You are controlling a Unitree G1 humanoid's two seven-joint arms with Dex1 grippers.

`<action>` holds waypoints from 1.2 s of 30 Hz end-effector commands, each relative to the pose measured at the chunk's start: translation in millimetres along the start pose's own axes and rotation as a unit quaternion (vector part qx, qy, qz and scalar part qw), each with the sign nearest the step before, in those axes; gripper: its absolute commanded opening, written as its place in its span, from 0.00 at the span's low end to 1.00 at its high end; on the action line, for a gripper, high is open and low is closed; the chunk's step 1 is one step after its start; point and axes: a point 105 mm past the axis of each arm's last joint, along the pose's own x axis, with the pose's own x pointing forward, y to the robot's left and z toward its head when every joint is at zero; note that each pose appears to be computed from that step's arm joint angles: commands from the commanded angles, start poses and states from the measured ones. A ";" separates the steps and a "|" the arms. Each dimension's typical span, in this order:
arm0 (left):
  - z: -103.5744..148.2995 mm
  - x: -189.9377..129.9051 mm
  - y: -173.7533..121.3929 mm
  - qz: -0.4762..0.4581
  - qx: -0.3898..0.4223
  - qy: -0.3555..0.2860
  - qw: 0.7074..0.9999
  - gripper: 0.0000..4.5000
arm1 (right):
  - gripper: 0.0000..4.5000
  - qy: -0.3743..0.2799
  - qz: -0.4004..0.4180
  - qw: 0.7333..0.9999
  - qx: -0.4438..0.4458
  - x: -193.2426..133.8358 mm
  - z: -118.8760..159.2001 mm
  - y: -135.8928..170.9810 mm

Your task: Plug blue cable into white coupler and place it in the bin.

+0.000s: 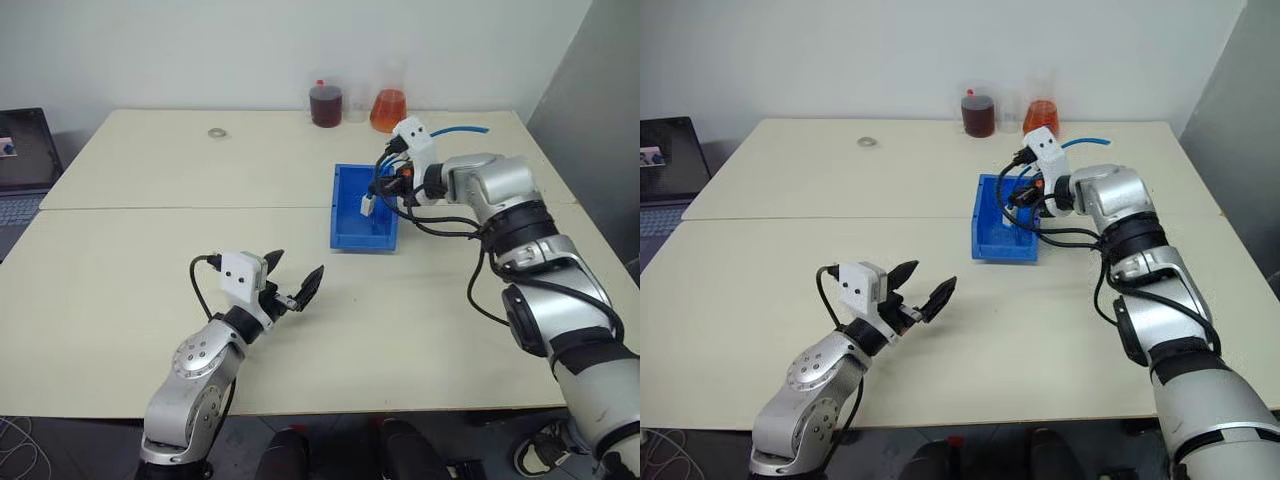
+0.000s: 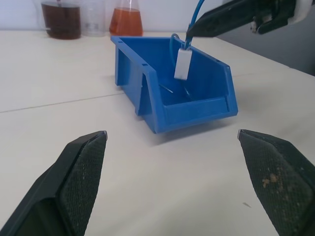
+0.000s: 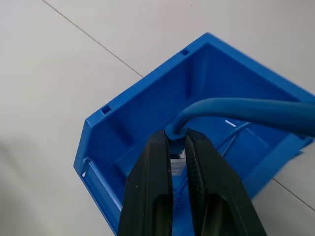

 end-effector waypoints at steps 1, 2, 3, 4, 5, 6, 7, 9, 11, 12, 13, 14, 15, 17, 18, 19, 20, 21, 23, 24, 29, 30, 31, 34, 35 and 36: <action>10.5 -2.4 -3.6 0.000 0.023 -0.026 0.999 0.99 | 0.03 0.002 0.020 1.000 0.008 2.2 10.1 5.2; 9.7 -2.8 -3.8 0.002 0.024 -0.026 0.999 0.99 | 0.03 0.009 0.024 1.000 0.011 3.5 7.7 6.2; 9.3 -3.4 -3.9 0.003 0.024 -0.026 0.999 0.99 | 0.03 0.019 0.029 0.999 0.015 4.7 4.2 7.3; 8.9 -4.0 -4.0 0.004 0.024 -0.026 0.999 0.99 | 0.03 0.027 0.031 0.999 0.019 5.7 0.8 7.8; 8.8 -4.3 -4.6 0.004 0.024 -0.026 0.999 0.99 | 0.03 0.032 0.033 0.999 0.021 6.0 -1.4 7.7; 8.6 -4.6 -5.1 0.005 0.023 -0.027 0.999 0.99 | 0.03 0.038 0.034 0.998 0.021 6.8 -4.8 7.6; 8.3 -4.8 -5.3 0.007 0.022 -0.027 0.999 0.99 | 0.03 0.042 0.033 0.998 0.021 8.3 -8.0 7.2; 7.9 -4.9 -6.7 0.007 0.019 -0.028 0.999 1.00 | 0.11 0.045 0.026 0.998 0.019 11.0 -12.9 5.6; 7.9 -4.7 -8.8 0.006 0.018 -0.029 0.999 1.00 | 0.19 0.040 0.014 0.999 0.016 13.4 -13.9 3.4; 7.9 -4.6 -9.4 0.006 0.017 -0.029 0.999 1.00 | 0.22 0.038 0.010 0.999 0.015 14.1 -13.6 2.7; 7.8 -4.5 -9.5 0.006 0.016 -0.029 0.999 1.00 | 0.27 0.030 0.007 0.999 0.019 14.7 -10.9 2.5; 7.6 -4.5 -9.6 0.005 0.016 -0.029 0.999 1.00 | 0.32 0.022 0.003 1.000 0.021 15.1 -8.3 2.0; 7.5 -4.5 -9.7 0.005 0.016 -0.029 0.999 1.00 | 0.36 0.018 0.001 1.000 0.022 15.3 -6.6 1.8; 7.6 -4.6 -9.9 0.005 0.015 -0.029 0.999 1.00 | 0.48 0.010 -0.010 1.000 0.019 14.5 -3.0 -1.0; 7.7 -4.3 -9.8 0.005 0.015 -0.029 0.999 1.00 | 0.52 0.001 -0.016 1.000 0.017 13.7 0.9 -2.5; 7.8 -3.8 -9.7 0.004 0.015 -0.028 0.999 1.00 | 0.58 -0.006 -0.024 1.000 0.017 12.3 4.2 -4.9; 7.9 -3.4 -9.6 0.004 0.015 -0.028 0.999 1.00 | 0.62 -0.012 -0.027 0.999 0.018 11.2 7.3 -5.9; 7.6 -3.0 -9.6 0.003 0.014 -0.028 1.000 1.00 | 0.69 -0.018 -0.030 0.999 0.017 10.2 10.2 -6.9; 7.0 -2.7 -9.9 0.002 0.013 -0.027 1.000 1.00 | 0.80 -0.025 -0.034 0.999 0.016 8.8 14.5 -7.9; 6.9 -2.3 -10.3 0.001 0.013 -0.027 1.000 1.00 | 0.86 -0.030 -0.033 0.999 0.017 7.9 17.4 -7.8; 6.7 0.4 -10.6 -0.004 0.012 -0.026 1.000 1.00 | 0.90 -0.054 -0.039 0.998 0.019 3.2 33.3 -8.1; 7.1 1.4 -10.4 -0.005 0.012 -0.027 1.000 1.00 | 0.90 -0.059 -0.041 0.997 0.018 1.7 37.1 -8.8; 7.6 2.1 -10.2 -0.006 0.013 -0.027 1.000 1.00 | 0.90 -0.065 -0.045 0.997 0.019 0.1 40.7 -9.5; 8.5 3.6 -9.6 -0.007 0.014 -0.027 1.000 1.00 | 0.90 -0.088 -0.067 0.994 0.016 -7.8 51.8 -16.9; 8.7 3.7 -9.4 -0.008 0.014 -0.027 1.000 1.00 | 0.90 -0.092 -0.073 0.993 0.016 -10.2 53.6 -19.5; 8.9 4.0 -9.4 -0.008 0.015 -0.027 0.999 1.00 | 0.90 -0.094 -0.080 0.992 0.016 -13.3 54.1 -23.0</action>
